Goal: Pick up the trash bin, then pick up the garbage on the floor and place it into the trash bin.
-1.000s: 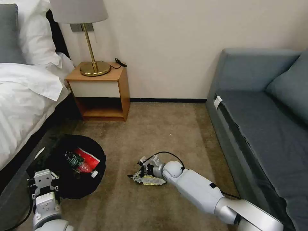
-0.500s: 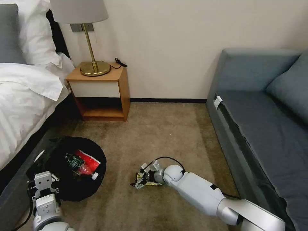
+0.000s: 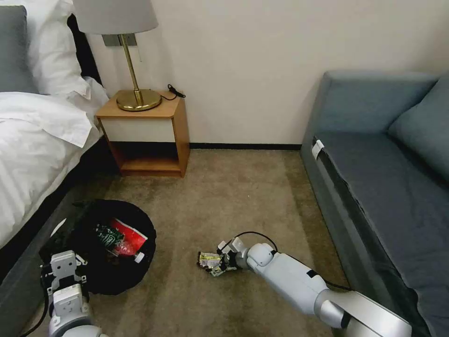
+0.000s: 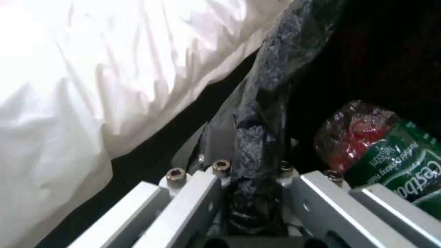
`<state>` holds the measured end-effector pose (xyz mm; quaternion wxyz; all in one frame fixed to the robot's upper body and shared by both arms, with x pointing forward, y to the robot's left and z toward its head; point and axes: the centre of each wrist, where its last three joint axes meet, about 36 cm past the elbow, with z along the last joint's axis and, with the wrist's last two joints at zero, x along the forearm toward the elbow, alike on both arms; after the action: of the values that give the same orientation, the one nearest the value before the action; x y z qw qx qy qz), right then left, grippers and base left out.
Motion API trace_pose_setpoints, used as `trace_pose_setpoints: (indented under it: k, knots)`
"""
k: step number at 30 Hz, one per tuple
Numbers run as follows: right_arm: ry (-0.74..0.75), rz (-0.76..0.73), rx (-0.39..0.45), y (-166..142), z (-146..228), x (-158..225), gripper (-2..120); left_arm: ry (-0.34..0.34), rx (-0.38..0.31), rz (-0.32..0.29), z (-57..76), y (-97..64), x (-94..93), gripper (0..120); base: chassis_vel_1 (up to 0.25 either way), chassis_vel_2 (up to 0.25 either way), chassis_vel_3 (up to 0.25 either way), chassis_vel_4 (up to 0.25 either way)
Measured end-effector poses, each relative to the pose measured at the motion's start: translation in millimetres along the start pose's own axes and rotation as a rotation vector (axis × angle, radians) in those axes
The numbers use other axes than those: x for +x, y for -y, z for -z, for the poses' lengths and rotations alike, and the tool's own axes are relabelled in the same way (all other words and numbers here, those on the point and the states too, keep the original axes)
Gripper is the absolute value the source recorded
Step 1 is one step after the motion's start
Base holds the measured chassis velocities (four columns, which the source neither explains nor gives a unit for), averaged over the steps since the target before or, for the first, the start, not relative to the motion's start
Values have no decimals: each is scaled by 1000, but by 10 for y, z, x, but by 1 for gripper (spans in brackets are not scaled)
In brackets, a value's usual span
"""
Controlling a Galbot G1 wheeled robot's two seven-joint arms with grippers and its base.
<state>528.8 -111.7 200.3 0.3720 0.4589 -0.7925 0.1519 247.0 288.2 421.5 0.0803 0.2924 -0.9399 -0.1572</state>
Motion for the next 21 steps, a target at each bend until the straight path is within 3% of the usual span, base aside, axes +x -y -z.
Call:
trace_pose_setpoints:
  k: [15,21]
  knots:
    - [-11,-11,22,-2,-90,30,100,5,2,-5,9,5,4,0,0,0,0,0]
    - [-15,-18,26,24,-137,44,80,6,1,-8,14,4,36,0,0,0,0,0]
